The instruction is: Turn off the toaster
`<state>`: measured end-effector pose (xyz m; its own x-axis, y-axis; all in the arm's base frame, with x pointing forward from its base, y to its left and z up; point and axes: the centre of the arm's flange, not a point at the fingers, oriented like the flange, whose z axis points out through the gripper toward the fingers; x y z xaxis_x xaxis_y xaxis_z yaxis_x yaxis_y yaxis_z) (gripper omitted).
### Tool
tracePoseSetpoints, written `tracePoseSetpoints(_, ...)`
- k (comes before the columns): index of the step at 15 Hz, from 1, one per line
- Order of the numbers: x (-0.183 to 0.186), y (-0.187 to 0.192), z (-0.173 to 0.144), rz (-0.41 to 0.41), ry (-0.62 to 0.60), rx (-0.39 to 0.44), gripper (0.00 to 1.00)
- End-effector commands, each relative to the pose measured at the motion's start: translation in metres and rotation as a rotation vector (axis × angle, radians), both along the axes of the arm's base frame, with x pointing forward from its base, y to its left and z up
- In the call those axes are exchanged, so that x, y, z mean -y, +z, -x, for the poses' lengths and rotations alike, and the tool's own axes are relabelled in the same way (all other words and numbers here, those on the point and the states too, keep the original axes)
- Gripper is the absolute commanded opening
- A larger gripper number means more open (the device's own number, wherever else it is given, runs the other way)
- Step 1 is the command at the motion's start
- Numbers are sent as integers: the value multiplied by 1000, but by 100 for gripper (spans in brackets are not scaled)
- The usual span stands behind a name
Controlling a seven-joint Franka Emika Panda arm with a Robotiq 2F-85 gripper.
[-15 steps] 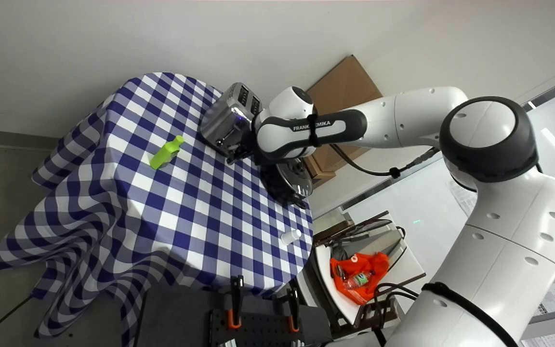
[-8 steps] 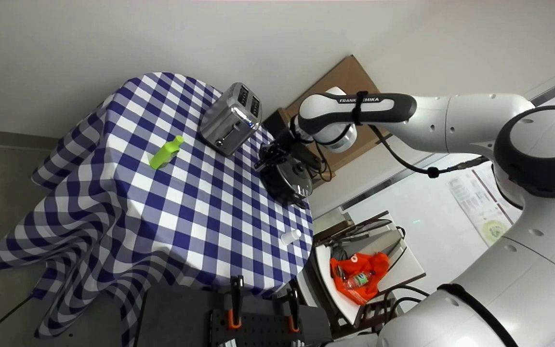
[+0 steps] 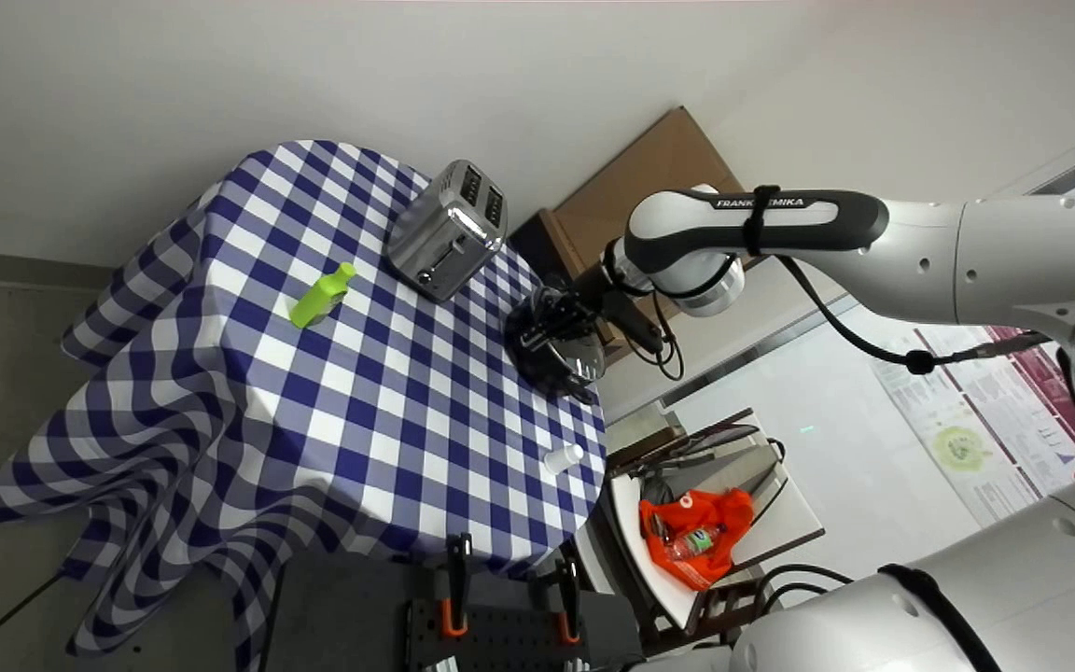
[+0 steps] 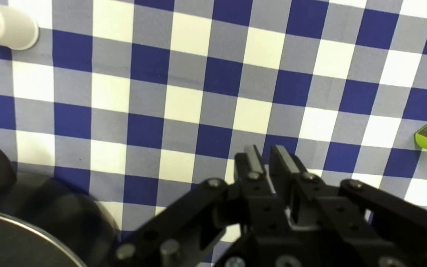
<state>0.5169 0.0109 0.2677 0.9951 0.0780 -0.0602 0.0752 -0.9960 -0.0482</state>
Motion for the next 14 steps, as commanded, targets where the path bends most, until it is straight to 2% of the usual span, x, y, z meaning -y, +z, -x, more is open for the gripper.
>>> tracePoseSetpoints(1,-5,15,46,3,-13,-22,48)
tracePoseSetpoints(8,-12,27,97,33,-72,-8,98)
tracePoseSetpoints(14,-2,48,114,77,-197,20,100)
